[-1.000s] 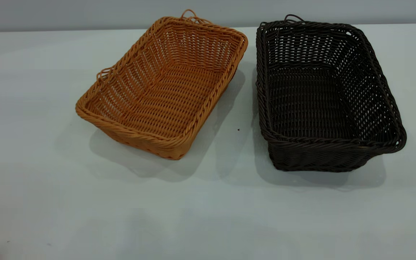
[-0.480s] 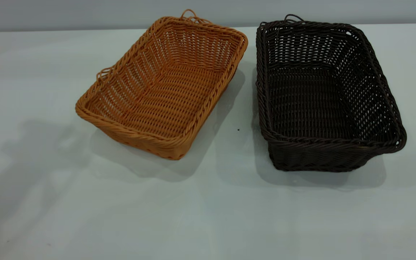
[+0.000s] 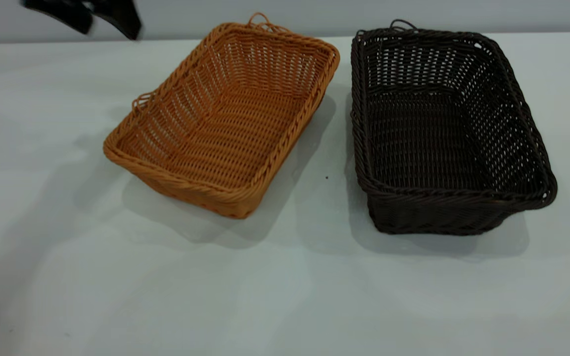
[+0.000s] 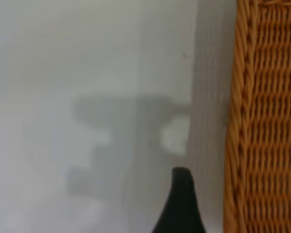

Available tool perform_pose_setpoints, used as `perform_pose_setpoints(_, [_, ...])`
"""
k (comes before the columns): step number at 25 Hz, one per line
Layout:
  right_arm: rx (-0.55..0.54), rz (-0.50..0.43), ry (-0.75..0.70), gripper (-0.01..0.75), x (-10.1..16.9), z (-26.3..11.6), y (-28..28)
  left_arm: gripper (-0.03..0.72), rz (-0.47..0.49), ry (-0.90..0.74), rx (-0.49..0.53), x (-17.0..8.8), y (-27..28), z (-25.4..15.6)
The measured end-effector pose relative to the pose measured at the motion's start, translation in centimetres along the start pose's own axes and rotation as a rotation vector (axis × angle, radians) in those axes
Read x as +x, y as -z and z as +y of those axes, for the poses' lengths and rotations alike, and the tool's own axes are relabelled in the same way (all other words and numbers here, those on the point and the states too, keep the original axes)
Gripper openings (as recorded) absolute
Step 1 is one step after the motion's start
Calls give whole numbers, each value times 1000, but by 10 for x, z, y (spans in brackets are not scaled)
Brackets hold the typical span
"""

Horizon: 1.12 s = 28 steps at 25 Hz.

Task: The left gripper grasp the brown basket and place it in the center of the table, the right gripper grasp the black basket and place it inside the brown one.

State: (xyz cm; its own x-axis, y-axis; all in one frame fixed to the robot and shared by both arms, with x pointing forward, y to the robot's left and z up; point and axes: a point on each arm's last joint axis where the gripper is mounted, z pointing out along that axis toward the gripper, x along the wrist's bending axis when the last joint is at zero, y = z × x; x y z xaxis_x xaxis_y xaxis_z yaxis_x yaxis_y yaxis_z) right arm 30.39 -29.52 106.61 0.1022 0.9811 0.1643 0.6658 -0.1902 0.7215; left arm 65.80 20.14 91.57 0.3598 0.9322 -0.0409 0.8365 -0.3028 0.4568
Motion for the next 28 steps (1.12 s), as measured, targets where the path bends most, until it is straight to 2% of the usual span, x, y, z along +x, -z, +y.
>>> perform_pose_setpoints(8, [178,37,-91,594,4,20,-49,546,-22,-26,43,-6,-72,12])
perform_pose_setpoints(11, [270,74,-126,594,8,23,-70,519,-25,-23,62,-5,-89,9])
perform_pose_setpoints(14, [358,119,-150,594,11,25,-94,428,-26,-18,85,-4,-104,1])
perform_pose_setpoints(19, [500,212,-259,594,18,24,-138,113,-34,-17,86,-6,-106,3])
perform_pose_setpoints(20, [522,237,-292,594,20,24,-146,83,-38,-21,89,-6,-104,6])
perform_pose_setpoints(24, [616,324,-457,594,29,18,-181,78,-45,-32,64,-6,-82,26])
perform_pose_setpoints(28, [695,347,-594,594,44,4,-215,78,-20,-42,-19,2,-47,47])
